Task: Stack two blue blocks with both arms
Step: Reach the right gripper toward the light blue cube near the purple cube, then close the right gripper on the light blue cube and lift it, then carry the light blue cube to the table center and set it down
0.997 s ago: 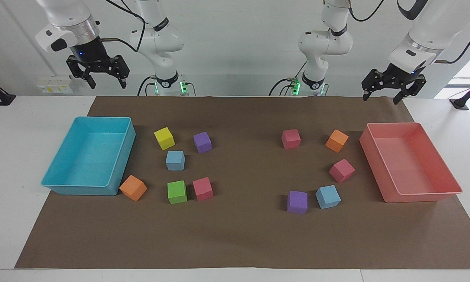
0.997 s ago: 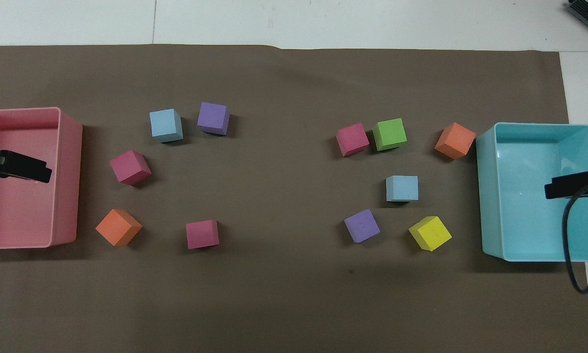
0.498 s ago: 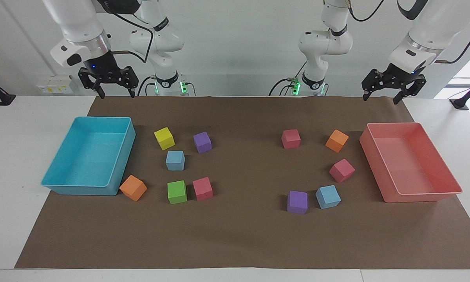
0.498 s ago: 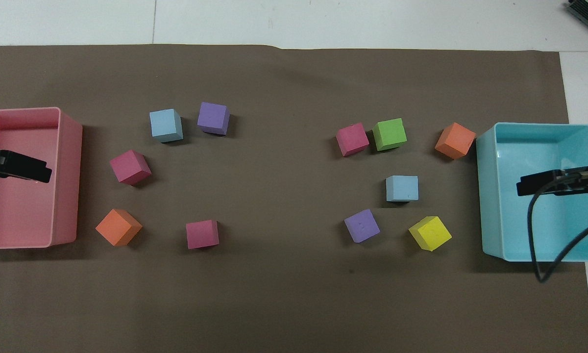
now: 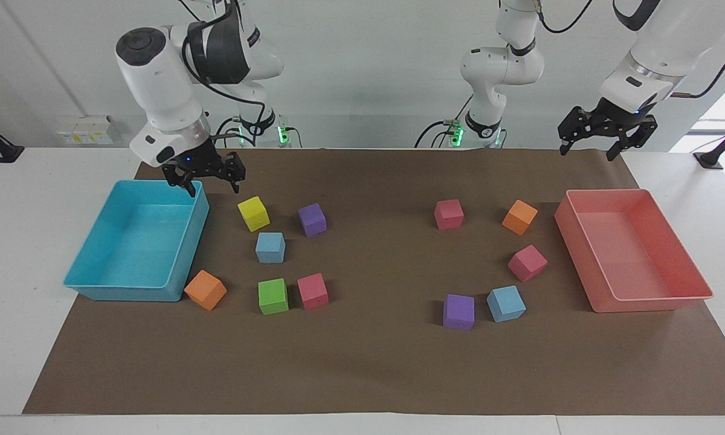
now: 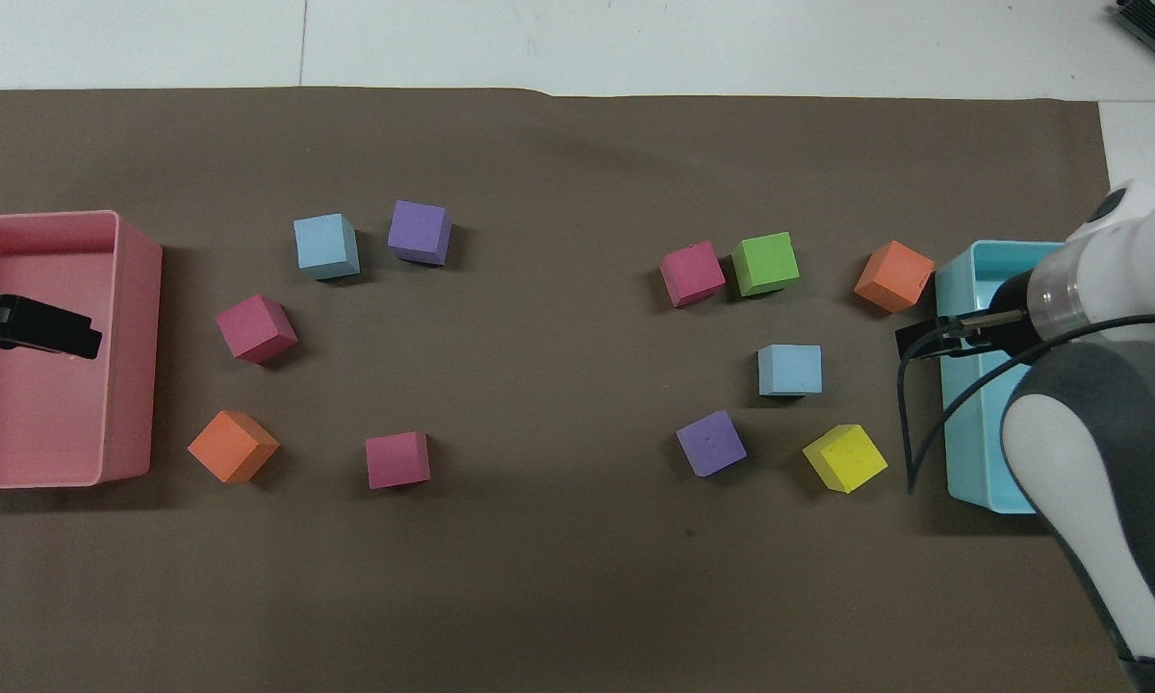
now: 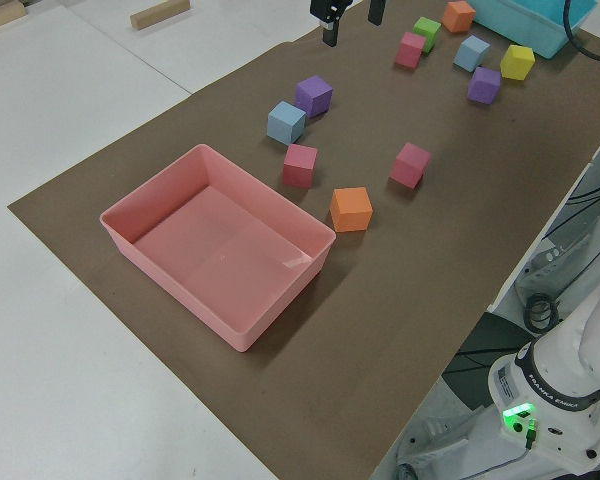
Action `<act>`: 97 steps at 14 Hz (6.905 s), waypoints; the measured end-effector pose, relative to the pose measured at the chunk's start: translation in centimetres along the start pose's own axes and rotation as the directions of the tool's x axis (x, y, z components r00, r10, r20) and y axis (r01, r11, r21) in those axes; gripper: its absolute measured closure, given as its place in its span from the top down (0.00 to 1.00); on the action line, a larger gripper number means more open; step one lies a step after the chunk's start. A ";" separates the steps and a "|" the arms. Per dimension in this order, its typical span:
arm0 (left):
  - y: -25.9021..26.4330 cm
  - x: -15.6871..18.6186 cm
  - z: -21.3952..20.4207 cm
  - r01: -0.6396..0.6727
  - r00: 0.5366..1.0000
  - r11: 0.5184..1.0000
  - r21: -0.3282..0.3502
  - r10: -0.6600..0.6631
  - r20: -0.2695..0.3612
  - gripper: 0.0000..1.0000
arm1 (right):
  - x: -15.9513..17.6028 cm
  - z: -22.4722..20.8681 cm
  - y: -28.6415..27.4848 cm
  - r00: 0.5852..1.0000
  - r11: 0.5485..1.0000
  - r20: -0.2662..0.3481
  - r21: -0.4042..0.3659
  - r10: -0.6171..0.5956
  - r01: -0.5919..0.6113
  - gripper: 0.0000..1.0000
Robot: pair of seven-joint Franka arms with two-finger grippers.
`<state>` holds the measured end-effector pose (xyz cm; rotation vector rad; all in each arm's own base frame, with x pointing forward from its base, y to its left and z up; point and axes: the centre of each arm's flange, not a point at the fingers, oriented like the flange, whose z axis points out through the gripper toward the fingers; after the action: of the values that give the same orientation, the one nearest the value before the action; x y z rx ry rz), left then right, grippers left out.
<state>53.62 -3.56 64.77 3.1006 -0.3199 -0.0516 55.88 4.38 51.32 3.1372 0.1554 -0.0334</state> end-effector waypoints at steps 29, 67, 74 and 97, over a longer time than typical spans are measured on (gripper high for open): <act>0.0 0.0 0.0 0.000 1.000 1.000 0.000 0.000 0.000 1.00 | -1.4 22.4 -5.9 0.987 0.984 0.020 0.080 0.158 -0.159 1.00; 0.0 0.0 0.0 0.000 1.000 1.000 0.000 0.000 0.000 1.00 | 3.5 14.1 -33.5 0.997 0.996 0.005 0.055 0.075 -0.075 0.56; 0.0 0.0 0.0 0.000 1.000 1.000 0.000 0.000 0.000 1.00 | 3.9 19.2 -37.3 0.998 0.995 -0.028 0.078 0.060 -0.057 0.56; 0.0 0.0 0.0 0.000 1.000 1.000 0.000 0.000 0.000 1.00 | 3.8 20.0 -36.4 0.997 0.995 -0.019 0.068 0.071 -0.069 1.00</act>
<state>53.62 -3.56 64.77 3.1007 -0.3198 -0.0515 55.61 40.99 31.30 3.2080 0.0453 -0.0058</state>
